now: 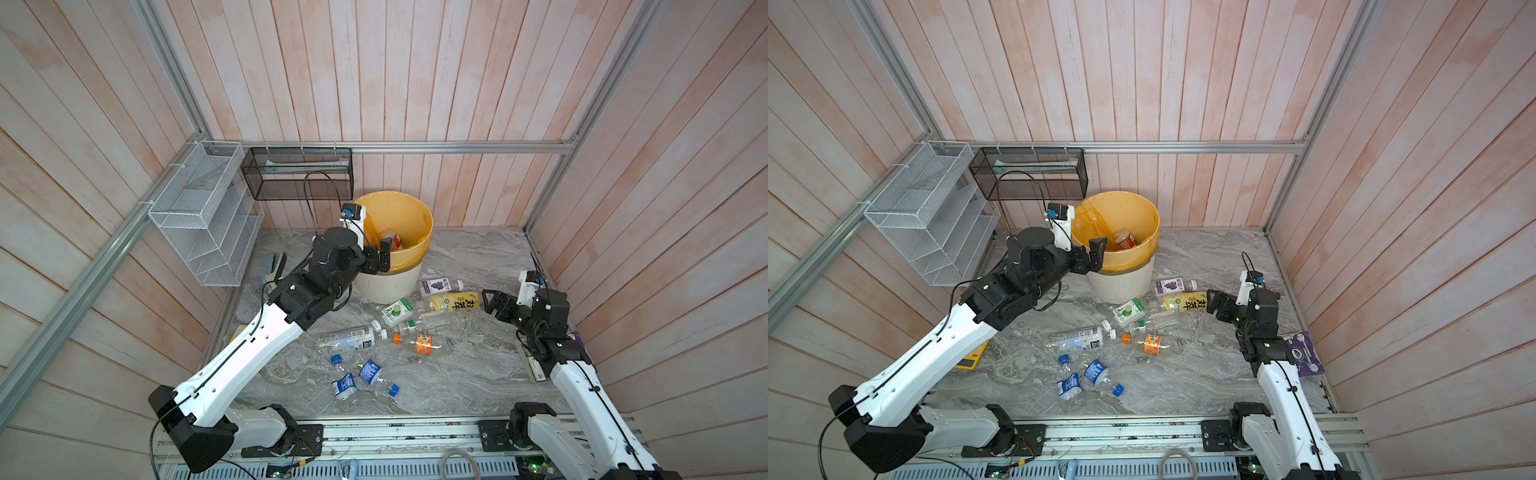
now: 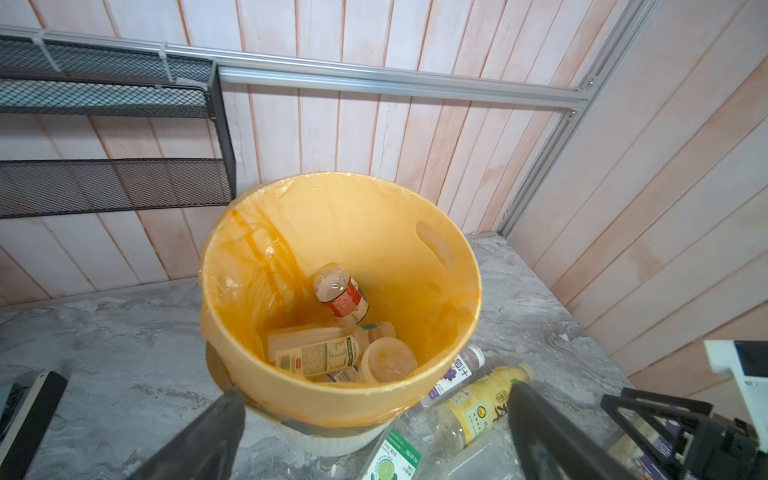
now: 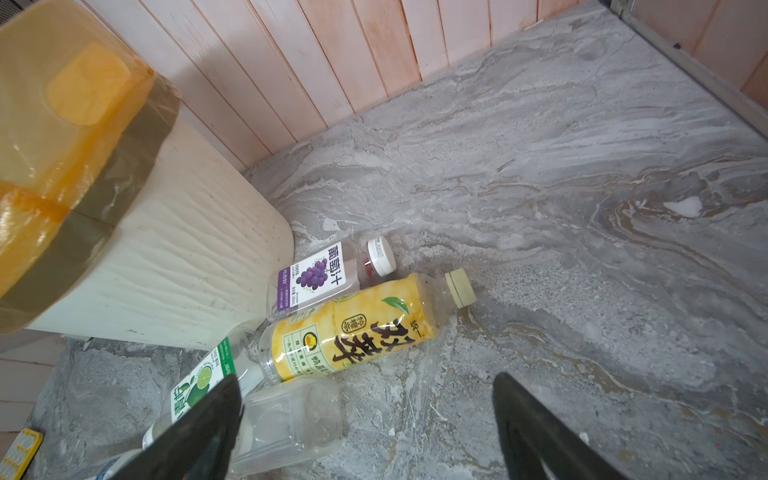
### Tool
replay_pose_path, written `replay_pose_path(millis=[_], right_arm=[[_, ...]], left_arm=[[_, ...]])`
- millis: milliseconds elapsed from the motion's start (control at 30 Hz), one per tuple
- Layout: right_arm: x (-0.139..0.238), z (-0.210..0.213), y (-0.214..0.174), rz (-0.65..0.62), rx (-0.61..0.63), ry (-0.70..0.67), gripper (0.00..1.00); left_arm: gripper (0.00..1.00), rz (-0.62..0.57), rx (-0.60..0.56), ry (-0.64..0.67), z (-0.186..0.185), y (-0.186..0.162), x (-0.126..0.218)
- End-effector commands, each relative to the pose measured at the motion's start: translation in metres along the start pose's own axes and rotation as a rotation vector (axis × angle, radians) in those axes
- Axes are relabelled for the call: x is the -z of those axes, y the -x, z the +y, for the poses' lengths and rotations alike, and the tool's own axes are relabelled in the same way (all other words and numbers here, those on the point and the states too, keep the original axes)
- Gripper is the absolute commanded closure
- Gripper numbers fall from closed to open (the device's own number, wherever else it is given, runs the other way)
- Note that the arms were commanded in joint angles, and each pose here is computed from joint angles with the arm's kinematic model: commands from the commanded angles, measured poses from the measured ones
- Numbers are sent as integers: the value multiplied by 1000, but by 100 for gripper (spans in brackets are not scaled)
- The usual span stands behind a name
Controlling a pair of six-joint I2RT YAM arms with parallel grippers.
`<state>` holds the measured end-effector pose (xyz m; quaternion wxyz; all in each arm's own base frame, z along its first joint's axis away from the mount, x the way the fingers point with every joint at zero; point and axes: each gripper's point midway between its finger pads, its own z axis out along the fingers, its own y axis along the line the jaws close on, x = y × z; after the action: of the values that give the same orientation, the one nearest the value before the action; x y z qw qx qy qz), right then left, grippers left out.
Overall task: Throw the plastic bottles in the bin
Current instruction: 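Withdraw the left gripper while the right gripper reaches to the orange-cap bottle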
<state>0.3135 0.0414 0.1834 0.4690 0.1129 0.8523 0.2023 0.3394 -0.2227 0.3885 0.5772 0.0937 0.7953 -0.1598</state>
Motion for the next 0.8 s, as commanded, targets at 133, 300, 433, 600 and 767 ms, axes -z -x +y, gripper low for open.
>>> replay_pose_path(millis=[133, 300, 433, 600, 767], right_arm=[[-19, 18, -11, 56, -48, 36, 3], [-35, 44, -28, 111, -16, 63, 4], [-42, 73, -41, 152, 54, 121, 5], [-38, 110, -60, 201, 211, 185, 7], [-26, 128, -95, 292, 372, 233, 10]], left_arm=[[0, 12, -3, 135, 42, -50, 19], [1, 141, 0, 185, 62, -104, 25], [0, 232, 92, 242, 82, -151, 27], [0, 265, 272, 253, 107, -188, 29], [0, 243, 355, 279, 129, -198, 38]])
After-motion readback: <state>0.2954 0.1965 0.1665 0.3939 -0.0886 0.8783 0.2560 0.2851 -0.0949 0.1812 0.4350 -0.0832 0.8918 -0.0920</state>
